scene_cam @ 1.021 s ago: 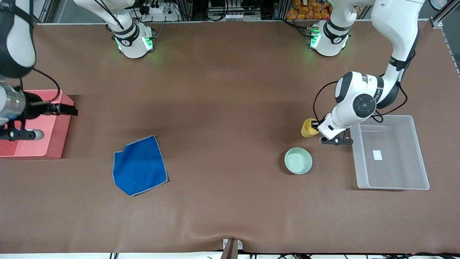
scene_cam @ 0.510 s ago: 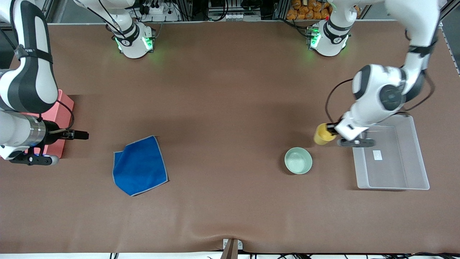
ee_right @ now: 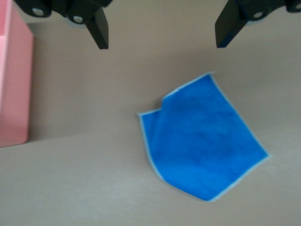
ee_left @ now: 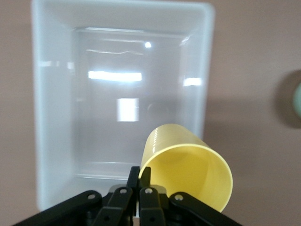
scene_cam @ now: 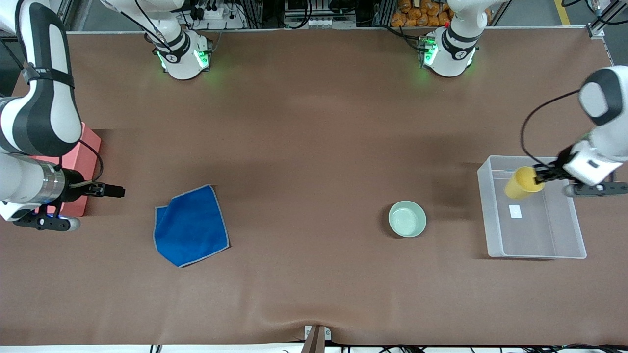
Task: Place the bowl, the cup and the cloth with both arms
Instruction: 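Carry the yellow cup into the clear bin while the right gripper lowers, then release the cup in the clear bin with the left gripper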
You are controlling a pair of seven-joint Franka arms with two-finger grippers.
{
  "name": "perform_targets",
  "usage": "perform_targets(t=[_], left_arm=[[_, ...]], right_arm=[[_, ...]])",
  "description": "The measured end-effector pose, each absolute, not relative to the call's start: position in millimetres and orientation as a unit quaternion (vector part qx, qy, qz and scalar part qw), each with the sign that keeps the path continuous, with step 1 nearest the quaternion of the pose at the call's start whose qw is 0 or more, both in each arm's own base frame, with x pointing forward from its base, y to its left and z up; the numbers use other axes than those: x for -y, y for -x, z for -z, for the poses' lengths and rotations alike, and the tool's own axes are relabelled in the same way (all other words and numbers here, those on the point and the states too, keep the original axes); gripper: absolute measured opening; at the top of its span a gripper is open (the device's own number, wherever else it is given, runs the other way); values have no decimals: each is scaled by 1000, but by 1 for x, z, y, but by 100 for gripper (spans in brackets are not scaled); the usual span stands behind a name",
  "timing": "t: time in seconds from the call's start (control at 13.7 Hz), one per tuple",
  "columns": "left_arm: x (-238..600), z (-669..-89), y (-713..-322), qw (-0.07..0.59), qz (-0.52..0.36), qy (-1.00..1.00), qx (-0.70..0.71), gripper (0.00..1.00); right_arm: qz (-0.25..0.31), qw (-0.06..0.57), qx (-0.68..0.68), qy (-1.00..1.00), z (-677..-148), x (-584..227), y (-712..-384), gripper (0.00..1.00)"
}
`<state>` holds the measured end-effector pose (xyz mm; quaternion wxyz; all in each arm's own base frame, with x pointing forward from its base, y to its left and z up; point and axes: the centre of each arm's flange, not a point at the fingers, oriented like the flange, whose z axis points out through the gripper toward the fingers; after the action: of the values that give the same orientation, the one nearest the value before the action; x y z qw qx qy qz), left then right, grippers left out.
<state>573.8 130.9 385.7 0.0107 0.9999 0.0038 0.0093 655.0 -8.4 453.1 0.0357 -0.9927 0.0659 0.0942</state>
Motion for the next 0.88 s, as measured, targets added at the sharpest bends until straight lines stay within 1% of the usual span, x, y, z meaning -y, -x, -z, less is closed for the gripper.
perform_targets(t=[0.15, 0.22, 0.58, 0.66, 0.73, 0.8, 0.88], left_arm=[[-170, -362, -570, 19, 4, -1000, -7, 3], [-176, -350, -571, 23, 8, -1000, -9, 3], [-177, -288, -574, 39, 42, -998, -7, 3], [-177, -280, -573, 41, 48, -998, -6, 7], [-176, -274, -573, 43, 53, -998, -6, 7], [-176, -271, -573, 44, 55, -997, -6, 13], [-176, -270, -573, 44, 56, -997, -6, 23]], right_arm=[[-81, 47, -58, 994, -471, -7, -655, 100], [-78, 48, -57, 994, -478, -14, -654, 100], [-79, 48, -61, 994, -483, -20, -652, 100], [-79, 47, -62, 994, -483, -19, -652, 100], [-79, 47, -62, 994, -483, -19, -652, 100], [-80, 47, -62, 994, -483, -19, -652, 100], [-80, 47, -62, 994, -483, -19, -652, 100]])
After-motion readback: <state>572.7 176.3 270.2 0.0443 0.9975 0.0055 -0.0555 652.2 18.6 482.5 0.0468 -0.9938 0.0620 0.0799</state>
